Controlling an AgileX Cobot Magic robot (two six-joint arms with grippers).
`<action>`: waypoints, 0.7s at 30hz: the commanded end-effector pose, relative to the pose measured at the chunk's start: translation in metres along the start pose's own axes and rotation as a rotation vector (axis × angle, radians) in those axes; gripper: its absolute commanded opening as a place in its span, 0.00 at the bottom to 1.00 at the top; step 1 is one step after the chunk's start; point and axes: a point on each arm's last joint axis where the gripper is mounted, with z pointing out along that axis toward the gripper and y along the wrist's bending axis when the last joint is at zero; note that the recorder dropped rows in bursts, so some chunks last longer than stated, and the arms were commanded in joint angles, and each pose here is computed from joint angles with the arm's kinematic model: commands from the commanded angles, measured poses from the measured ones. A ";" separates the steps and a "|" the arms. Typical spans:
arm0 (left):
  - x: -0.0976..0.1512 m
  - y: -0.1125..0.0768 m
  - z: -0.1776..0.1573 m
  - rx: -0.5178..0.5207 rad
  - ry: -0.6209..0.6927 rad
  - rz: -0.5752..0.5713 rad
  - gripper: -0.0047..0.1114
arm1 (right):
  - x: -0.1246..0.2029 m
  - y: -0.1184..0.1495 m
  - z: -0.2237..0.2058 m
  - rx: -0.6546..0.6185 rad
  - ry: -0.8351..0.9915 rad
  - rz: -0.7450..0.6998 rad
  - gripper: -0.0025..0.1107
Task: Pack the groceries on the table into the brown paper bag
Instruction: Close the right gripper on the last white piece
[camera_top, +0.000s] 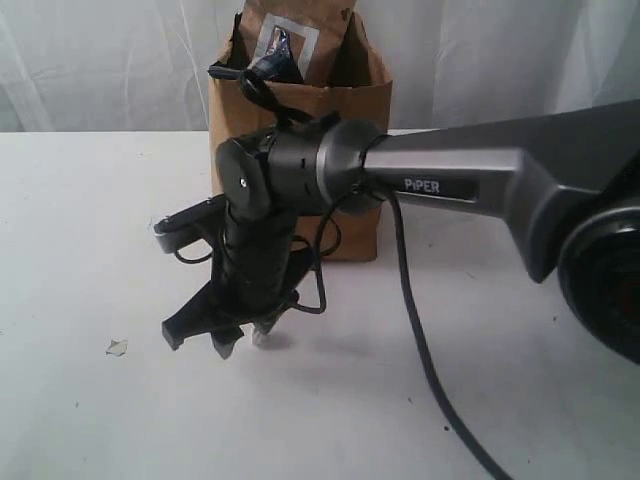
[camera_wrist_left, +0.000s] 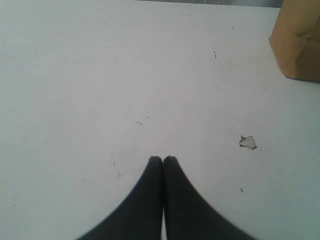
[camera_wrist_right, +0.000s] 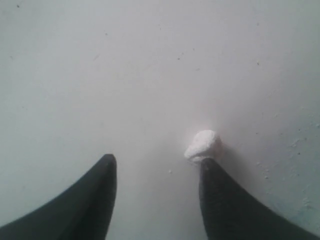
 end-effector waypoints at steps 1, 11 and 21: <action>0.001 0.000 0.000 -0.003 -0.001 0.001 0.04 | 0.000 -0.002 0.005 0.011 -0.003 -0.018 0.38; 0.001 0.000 0.000 -0.003 -0.001 0.001 0.04 | -0.003 -0.014 0.010 0.143 -0.024 -0.068 0.33; 0.001 0.000 0.000 -0.003 -0.001 0.001 0.04 | -0.006 -0.015 0.012 0.145 -0.053 -0.074 0.16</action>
